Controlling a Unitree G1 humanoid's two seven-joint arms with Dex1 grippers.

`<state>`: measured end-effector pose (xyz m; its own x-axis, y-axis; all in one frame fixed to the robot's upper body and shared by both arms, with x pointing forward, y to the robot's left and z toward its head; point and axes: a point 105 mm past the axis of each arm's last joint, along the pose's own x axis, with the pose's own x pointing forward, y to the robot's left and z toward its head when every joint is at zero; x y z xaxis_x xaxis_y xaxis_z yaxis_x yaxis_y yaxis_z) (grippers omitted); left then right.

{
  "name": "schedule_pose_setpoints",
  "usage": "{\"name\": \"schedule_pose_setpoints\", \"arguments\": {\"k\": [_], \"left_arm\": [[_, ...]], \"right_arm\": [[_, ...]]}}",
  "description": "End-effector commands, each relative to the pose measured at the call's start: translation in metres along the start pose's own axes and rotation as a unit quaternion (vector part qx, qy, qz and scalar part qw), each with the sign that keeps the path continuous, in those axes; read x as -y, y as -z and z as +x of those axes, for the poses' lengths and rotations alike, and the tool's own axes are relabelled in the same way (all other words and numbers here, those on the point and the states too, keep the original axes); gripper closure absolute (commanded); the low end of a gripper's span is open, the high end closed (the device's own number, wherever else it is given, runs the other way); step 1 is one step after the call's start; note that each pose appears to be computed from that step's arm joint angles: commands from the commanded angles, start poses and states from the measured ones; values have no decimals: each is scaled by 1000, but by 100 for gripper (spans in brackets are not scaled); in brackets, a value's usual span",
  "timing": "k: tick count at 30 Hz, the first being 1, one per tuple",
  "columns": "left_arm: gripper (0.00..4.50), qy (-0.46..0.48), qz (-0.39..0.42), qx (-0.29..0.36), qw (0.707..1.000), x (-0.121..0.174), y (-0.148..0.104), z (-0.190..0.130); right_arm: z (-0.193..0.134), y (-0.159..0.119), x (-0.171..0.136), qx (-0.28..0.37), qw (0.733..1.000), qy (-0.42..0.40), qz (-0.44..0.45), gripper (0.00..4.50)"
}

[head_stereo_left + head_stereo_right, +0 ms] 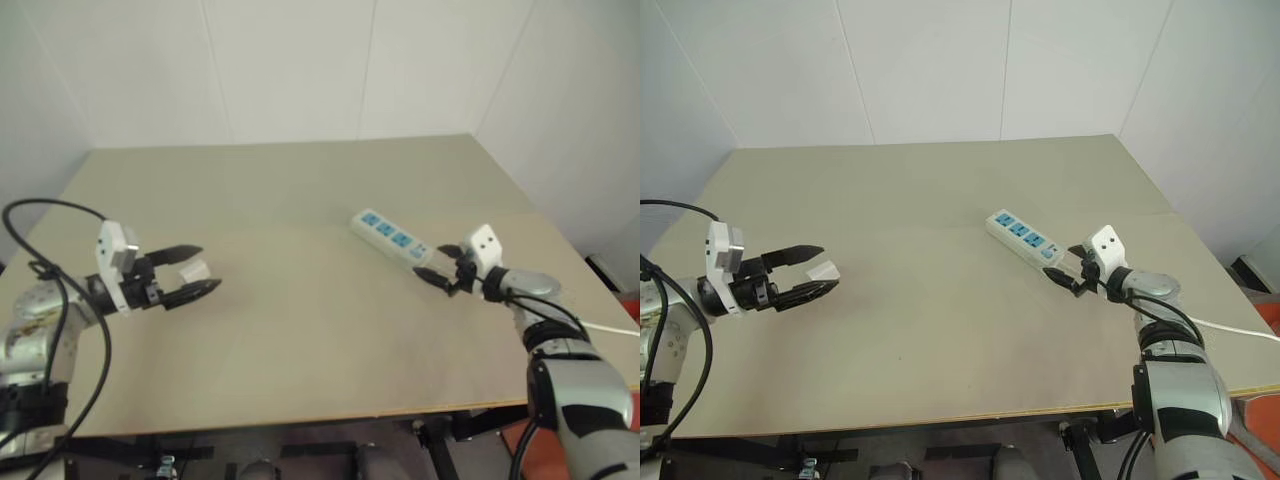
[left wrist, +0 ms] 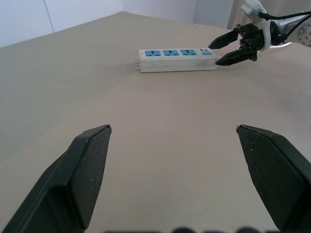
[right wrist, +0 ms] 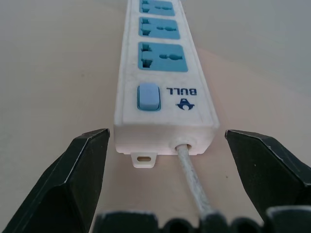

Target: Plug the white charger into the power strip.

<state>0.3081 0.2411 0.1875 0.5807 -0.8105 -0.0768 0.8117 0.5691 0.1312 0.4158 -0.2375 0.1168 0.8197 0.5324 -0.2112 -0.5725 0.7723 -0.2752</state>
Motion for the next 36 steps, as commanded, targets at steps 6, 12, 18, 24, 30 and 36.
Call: {"name": "schedule_pose_setpoints", "arguments": {"k": [6, 12, 18, 24, 30, 36], "left_arm": [[0, 1, 26, 18, 999, 3, -10, 0], [0, 3, 28, 19, 999, 5, -9, 5], [0, 3, 22, 28, 999, 9, -6, 2], [0, 14, 15, 25, 999, 12, -4, 4], [0, 19, 13, 19, 1000, 12, -2, 5], [0, 25, 10, 18, 999, 13, -1, 9]], "right_arm": [[15, -20, -4, 15, 1000, -12, -9, 3], [20, -27, -2, 23, 999, -9, 36, 40], [19, -22, -4, 14, 1000, -10, 23, 113], [20, -20, -8, 19, 1000, -13, 4, 113], [24, -29, -24, 55, 997, -62, -6, 113], [31, -35, -57, 84, 986, -138, -27, 113]]}}
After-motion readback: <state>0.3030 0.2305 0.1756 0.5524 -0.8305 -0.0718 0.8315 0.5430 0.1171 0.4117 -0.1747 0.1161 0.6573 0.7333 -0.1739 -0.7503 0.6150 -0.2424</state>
